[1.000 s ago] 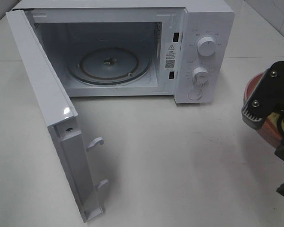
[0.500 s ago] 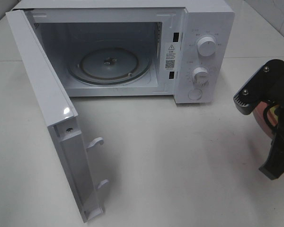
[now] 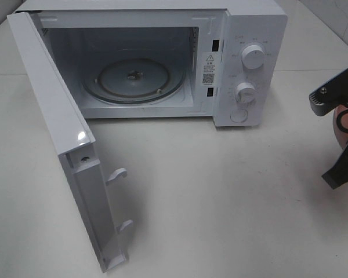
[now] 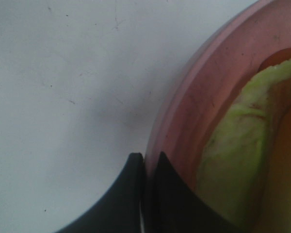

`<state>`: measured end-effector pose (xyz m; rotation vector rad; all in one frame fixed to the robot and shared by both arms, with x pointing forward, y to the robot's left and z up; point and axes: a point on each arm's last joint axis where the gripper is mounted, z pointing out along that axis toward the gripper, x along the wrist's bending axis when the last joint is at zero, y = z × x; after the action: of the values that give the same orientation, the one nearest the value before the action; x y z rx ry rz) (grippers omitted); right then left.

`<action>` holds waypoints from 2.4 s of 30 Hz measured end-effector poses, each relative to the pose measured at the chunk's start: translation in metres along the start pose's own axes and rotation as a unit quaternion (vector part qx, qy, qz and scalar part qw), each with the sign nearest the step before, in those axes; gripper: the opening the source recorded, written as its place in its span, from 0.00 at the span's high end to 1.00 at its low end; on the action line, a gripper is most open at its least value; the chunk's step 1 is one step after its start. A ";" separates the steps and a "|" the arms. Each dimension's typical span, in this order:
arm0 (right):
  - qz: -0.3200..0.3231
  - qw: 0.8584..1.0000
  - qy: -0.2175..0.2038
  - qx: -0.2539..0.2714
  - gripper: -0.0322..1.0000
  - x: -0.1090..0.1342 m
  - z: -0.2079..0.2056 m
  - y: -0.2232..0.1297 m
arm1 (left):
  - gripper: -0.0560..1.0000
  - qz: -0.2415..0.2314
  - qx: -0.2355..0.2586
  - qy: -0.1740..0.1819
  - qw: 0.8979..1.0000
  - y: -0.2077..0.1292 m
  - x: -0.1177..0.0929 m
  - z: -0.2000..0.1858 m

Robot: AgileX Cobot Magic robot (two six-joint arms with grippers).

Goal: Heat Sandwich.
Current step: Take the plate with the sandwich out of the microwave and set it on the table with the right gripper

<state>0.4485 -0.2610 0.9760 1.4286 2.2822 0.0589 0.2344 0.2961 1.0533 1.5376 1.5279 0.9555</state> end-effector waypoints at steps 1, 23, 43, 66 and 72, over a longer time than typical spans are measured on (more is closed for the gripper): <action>0.005 1.000 0.001 0.001 0.93 -0.001 0.003 0.001 | 0.01 0.000 0.000 0.000 1.000 0.000 0.000 0.000; 0.103 0.993 0.002 0.061 0.93 -0.035 0.067 0.024 | 0.01 0.000 0.000 0.000 1.000 0.000 0.000 0.000; 0.117 0.989 0.006 0.086 0.93 -0.036 0.121 0.017 | 0.01 0.000 0.000 0.000 1.000 0.000 0.000 0.000; 0.111 0.990 0.005 0.092 0.76 -0.036 0.123 0.016 | 0.01 0.000 0.000 0.000 1.000 0.000 0.000 0.000; 0.120 0.989 -0.006 0.080 0.48 -0.041 0.109 0.018 | 0.01 0.000 0.000 0.000 1.000 0.000 0.000 0.000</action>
<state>0.5216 -0.3094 0.8971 1.7772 2.1349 -0.0605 0.2344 0.2961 1.0533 1.5376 1.5279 0.9555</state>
